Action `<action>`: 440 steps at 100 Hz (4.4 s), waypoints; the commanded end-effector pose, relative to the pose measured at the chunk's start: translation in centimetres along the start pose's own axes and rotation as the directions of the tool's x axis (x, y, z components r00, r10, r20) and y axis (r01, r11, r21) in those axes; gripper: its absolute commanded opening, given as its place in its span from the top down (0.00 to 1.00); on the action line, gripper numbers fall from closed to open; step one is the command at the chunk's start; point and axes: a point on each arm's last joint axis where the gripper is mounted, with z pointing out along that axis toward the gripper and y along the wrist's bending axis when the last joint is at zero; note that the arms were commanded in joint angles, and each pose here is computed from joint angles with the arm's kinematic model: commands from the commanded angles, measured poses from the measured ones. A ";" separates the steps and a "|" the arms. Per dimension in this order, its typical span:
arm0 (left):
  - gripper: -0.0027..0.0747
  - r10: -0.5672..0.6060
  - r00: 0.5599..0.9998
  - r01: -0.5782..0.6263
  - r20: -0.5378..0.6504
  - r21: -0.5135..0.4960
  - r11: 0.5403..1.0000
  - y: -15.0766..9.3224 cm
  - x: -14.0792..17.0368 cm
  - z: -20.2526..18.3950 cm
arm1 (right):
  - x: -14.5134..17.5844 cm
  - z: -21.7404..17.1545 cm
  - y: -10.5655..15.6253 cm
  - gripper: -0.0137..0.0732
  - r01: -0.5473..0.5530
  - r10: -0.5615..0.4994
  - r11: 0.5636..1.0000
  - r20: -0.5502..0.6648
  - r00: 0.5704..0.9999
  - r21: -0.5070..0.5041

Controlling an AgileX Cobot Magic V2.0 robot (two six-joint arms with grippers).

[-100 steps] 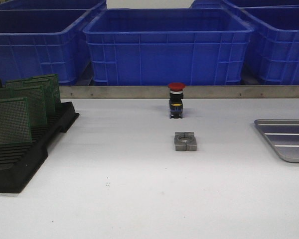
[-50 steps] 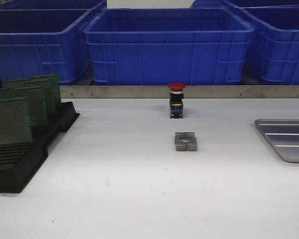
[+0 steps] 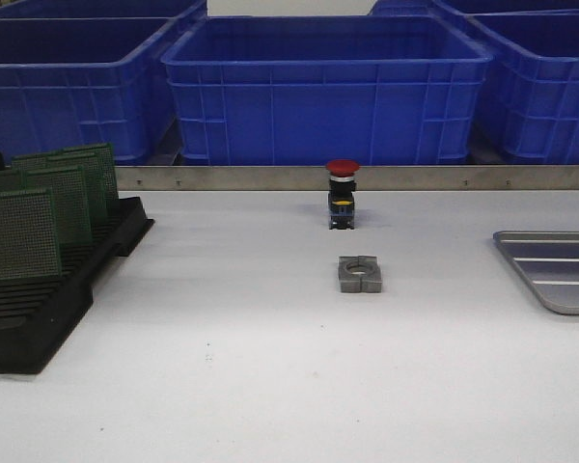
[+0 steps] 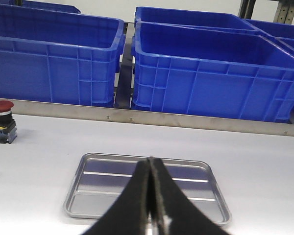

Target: Place circuit board on tray

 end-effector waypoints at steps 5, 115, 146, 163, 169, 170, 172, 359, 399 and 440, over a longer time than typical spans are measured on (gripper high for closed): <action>0.44 0.268 0.963 -0.267 0.033 -0.023 0.963 2.6 -1.7 0.9 | -1.3 -0.3 -0.1 0.97 0.013 -0.014 1.000 0.116 0.993 0.005; 0.99 0.267 0.961 -0.223 -0.069 0.377 0.899 7.2 -0.2 10.7 | -1.3 -0.3 -0.1 0.97 0.013 -0.014 1.000 0.116 0.993 0.005; 0.99 0.352 0.936 -0.336 0.015 0.336 0.880 7.1 -4.9 7.7 | -1.3 -0.3 -0.1 0.97 0.013 -0.014 1.000 0.116 0.993 0.005; 0.99 0.297 0.933 -0.353 0.205 0.348 0.869 4.7 -8.7 7.2 | -1.3 -0.3 -0.1 0.97 0.013 -0.014 1.000 0.116 0.993 0.005; 0.99 0.272 0.923 -0.360 0.271 0.366 0.858 3.6 -10.0 7.3 | -1.3 -0.3 -0.1 0.97 0.013 -0.014 1.000 0.116 0.993 0.005; 0.99 0.264 0.922 -0.359 0.283 0.369 0.857 3.4 -10.2 7.3 | -1.3 -0.3 -0.1 0.97 0.013 -0.014 1.000 0.116 0.993 0.005; 0.99 0.257 0.917 -0.363 0.303 0.376 0.853 3.0 -10.7 7.3 | -1.3 -0.3 -0.1 0.97 0.013 -0.014 1.000 0.116 0.993 0.005; 0.99 0.286 0.802 -0.564 0.525 0.507 0.651 -8.6 -18.3 7.9 | -9.5 6.9 3.2 0.37 -0.262 0.064 0.891 -0.470 0.880 -0.370; 0.99 0.286 0.802 -0.564 0.525 0.507 0.651 -8.6 -18.3 7.9 | -8.9 9.9 8.4 0.33 0.004 -0.245 0.629 -0.194 0.950 -0.778; 0.99 0.286 0.802 -0.564 0.525 0.507 0.651 -8.6 -18.3 7.9 | -6.9 15.7 12.2 0.40 -0.104 -0.267 0.441 -0.241 0.933 -0.891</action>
